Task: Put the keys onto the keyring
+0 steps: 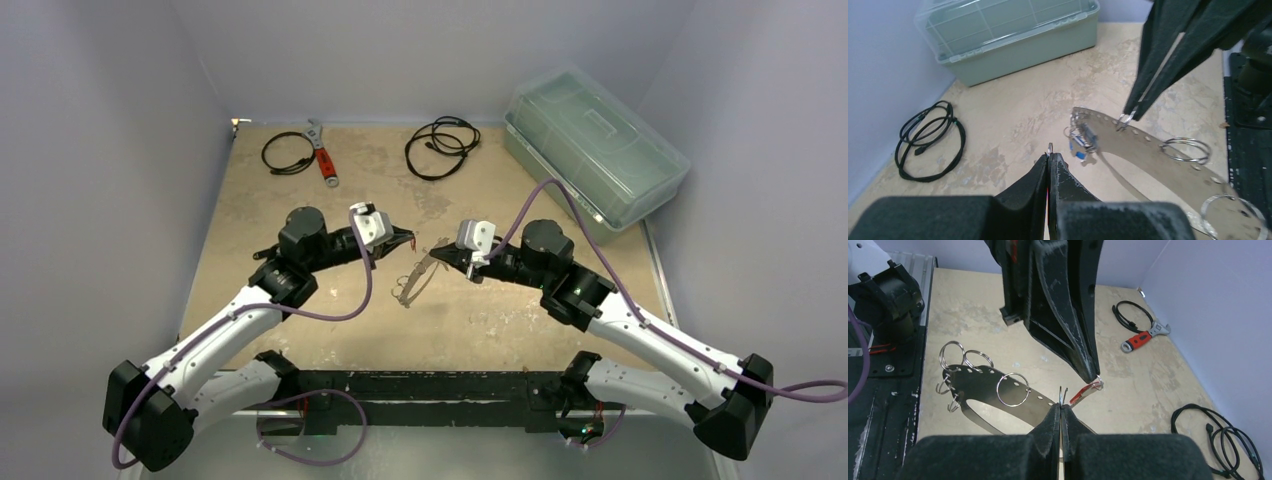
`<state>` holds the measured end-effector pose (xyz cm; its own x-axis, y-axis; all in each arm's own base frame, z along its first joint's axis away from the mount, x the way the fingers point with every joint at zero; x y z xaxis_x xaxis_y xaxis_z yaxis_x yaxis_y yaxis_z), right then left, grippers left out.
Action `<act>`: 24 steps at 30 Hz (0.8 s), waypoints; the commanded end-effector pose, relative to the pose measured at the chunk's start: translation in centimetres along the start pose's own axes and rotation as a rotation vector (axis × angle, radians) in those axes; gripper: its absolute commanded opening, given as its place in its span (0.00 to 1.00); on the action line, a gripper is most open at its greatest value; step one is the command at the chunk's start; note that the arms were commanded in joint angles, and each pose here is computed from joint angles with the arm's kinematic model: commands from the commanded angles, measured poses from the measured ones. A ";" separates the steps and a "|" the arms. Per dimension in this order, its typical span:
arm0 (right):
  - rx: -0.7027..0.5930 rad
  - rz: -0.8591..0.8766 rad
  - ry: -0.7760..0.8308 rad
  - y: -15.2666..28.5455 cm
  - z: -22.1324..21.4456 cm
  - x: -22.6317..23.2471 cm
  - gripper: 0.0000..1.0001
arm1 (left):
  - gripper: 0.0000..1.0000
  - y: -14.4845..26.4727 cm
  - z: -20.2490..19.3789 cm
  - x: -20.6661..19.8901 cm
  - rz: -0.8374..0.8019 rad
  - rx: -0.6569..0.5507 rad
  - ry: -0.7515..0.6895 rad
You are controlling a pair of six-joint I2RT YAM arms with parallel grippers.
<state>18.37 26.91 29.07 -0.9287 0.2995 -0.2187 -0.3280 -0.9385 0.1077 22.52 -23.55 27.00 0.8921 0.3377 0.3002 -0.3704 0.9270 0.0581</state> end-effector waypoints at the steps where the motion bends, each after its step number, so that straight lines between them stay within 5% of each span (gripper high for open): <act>1: -0.110 -0.014 0.029 0.4 2.8 -0.4 0.00 | 0.00 -0.6 -0.2 2.6 0.095 0.055 -0.046; 24: -0.091 0.067 0.017 -0.8 2.5 0.3 0.00 | 0.00 2.1 2.9 -2.8 -0.108 -0.220 -0.301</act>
<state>18.18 27.78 28.57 -0.9461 0.2560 -0.1985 -0.2815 -0.9530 0.1123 19.45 -22.99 27.73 0.8337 0.2336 0.5004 -0.2445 0.9686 -0.0449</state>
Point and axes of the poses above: each gripper's point midway between its finger pads, its own y axis back along the fingers, its own x axis along the line the jaws close on, z = x × y, the point moved 3 cm from there along y, back along the fingers, and after that the axes turned 5 degrees about -y, right-handed, at the moved point
